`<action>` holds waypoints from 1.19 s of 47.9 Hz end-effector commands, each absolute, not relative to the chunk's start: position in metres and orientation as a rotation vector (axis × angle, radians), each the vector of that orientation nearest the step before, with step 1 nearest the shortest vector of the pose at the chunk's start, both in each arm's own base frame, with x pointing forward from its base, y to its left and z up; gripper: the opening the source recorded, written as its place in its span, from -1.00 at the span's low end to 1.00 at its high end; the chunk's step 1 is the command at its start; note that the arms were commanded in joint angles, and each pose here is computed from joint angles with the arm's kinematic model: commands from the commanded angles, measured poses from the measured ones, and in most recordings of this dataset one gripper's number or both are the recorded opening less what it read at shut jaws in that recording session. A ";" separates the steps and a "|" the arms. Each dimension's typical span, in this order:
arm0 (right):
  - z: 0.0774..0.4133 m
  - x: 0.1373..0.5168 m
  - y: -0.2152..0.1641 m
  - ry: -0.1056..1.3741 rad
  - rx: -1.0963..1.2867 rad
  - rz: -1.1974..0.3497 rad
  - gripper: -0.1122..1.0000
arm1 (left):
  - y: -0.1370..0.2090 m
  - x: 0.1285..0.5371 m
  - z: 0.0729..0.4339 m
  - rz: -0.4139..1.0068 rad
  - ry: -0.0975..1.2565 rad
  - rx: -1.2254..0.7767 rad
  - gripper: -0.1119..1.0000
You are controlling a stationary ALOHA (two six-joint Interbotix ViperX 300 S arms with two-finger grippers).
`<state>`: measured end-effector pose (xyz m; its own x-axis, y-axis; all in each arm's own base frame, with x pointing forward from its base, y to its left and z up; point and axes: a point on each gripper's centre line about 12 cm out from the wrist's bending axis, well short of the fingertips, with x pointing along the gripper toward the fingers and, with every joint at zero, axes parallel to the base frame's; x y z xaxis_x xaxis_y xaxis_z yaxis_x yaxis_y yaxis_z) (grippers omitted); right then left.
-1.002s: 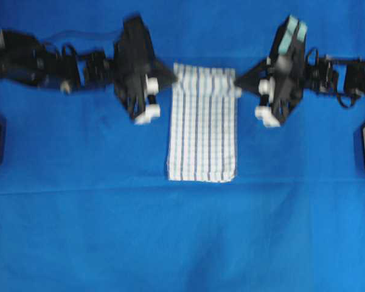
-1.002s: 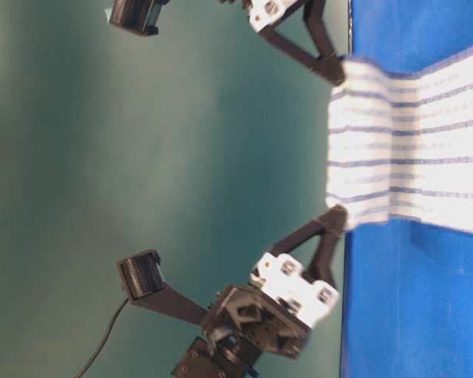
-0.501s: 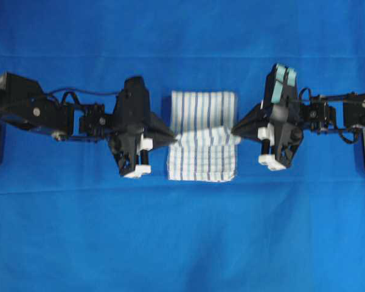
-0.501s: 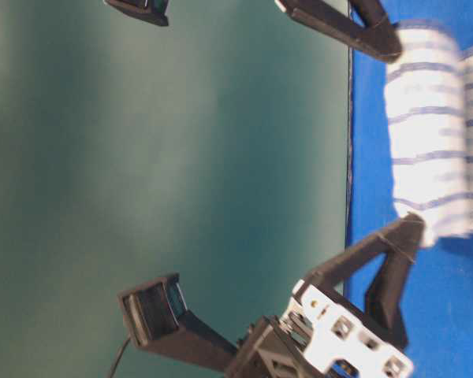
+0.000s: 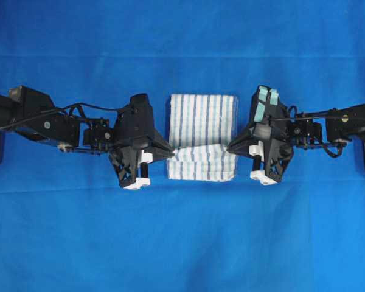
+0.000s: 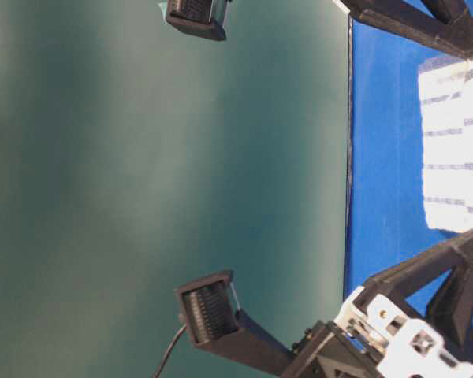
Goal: Fold the blue towel.
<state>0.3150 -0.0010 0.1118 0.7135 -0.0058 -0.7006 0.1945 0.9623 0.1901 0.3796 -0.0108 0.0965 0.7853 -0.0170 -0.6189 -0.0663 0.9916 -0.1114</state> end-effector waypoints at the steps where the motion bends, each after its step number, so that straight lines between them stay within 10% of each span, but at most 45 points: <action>1: 0.118 0.320 0.000 0.743 0.260 -0.107 -0.69 | -0.013 0.379 0.098 0.021 0.663 -0.128 -0.72; 19: 0.119 0.325 0.008 0.743 0.271 -0.093 -0.67 | -0.012 0.382 0.094 0.024 0.668 -0.127 -0.46; 30: 0.133 0.330 0.015 0.733 0.265 -0.070 0.34 | -0.011 0.381 0.109 0.020 0.652 -0.120 0.07; 57: 0.226 0.267 0.011 0.540 0.187 -0.017 0.22 | -0.009 0.298 0.214 -0.016 0.495 -0.047 0.22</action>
<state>0.2772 0.0115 0.2122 0.8256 0.0339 -0.5632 0.0840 0.9797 0.1821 0.3101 -0.0098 0.2044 0.8605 -0.0263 -0.5088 -0.0033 0.9984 -0.0573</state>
